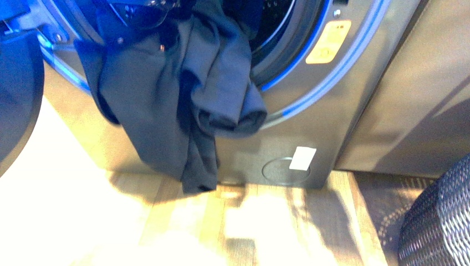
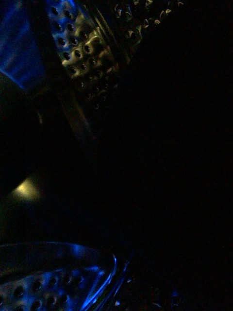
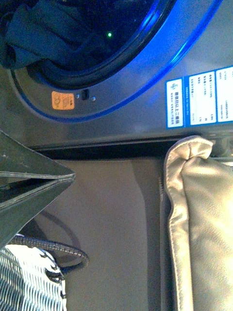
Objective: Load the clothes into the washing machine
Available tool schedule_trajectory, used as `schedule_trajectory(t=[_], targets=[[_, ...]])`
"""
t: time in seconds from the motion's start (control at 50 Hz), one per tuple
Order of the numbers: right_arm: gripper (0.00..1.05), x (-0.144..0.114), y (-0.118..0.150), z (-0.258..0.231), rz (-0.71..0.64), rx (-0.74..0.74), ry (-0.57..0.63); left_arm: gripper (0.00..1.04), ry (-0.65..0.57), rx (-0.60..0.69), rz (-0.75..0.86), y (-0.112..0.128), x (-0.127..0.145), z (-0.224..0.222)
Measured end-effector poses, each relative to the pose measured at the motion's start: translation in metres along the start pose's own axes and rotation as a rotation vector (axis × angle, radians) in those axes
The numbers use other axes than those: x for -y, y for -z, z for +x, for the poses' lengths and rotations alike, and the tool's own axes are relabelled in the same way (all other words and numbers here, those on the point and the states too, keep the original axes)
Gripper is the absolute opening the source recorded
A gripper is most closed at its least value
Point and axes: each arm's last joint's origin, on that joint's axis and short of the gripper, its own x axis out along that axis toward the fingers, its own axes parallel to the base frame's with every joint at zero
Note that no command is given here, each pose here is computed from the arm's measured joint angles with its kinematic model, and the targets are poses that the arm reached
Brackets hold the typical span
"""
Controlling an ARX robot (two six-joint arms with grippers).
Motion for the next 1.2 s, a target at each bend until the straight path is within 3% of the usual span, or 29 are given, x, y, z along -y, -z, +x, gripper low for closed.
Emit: schedule_trajectory(t=[0.14,0.46,0.759,1.039,1.199], targets=[[0.02,0.005,0.022,-0.006,0.000,-0.001,0.000,0.07,0.001,-0.008,0.001,0.007,0.001,0.004],[0.02,0.018,0.059,-0.018,0.000,-0.006,0.006,0.07,-0.047,0.069,-0.008,-0.014,-0.009,0.003],[0.02,0.018,0.075,-0.025,0.000,0.002,0.006,0.07,-0.113,0.088,-0.010,-0.007,-0.029,0.006],[0.02,0.018,0.084,-0.029,0.000,0.001,0.006,0.07,-0.028,0.065,-0.009,-0.006,-0.018,0.005],[0.02,0.018,0.090,-0.039,-0.001,-0.013,0.005,0.30,0.006,0.040,-0.006,-0.005,-0.013,0.005]])
